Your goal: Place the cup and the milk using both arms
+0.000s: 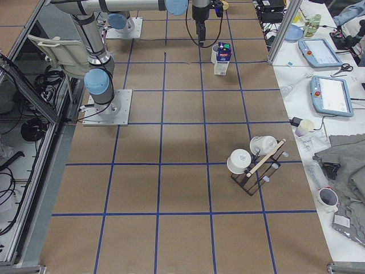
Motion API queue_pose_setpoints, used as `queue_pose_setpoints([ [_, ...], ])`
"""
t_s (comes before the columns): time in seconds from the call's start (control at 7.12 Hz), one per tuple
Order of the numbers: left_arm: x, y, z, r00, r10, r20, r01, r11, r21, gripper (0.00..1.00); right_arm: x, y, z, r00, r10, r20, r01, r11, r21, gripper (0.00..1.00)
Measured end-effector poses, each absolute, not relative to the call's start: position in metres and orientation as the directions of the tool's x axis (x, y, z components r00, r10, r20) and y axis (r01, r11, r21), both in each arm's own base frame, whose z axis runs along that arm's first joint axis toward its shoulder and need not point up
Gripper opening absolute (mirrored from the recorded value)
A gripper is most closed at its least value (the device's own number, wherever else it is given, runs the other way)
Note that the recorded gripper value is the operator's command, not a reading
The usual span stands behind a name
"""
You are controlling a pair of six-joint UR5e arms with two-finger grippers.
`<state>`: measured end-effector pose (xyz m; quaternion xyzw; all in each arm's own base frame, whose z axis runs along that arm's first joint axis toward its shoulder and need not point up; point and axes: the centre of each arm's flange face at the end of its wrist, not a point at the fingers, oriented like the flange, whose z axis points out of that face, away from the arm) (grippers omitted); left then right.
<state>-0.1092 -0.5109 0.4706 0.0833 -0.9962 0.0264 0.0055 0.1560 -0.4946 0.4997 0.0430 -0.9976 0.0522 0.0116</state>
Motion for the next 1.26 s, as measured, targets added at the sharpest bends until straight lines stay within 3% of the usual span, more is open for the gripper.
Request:
queue_pose_setpoints([
  [1.26, -0.1087, -0.5100, 0.4696, -0.986, -0.167, 0.016, -0.167, 0.985, -0.046, 1.00, 0.1583, -0.4939, 0.5117, -0.996, -0.090, 0.029, -0.093, 0.987, -0.133, 1.00],
])
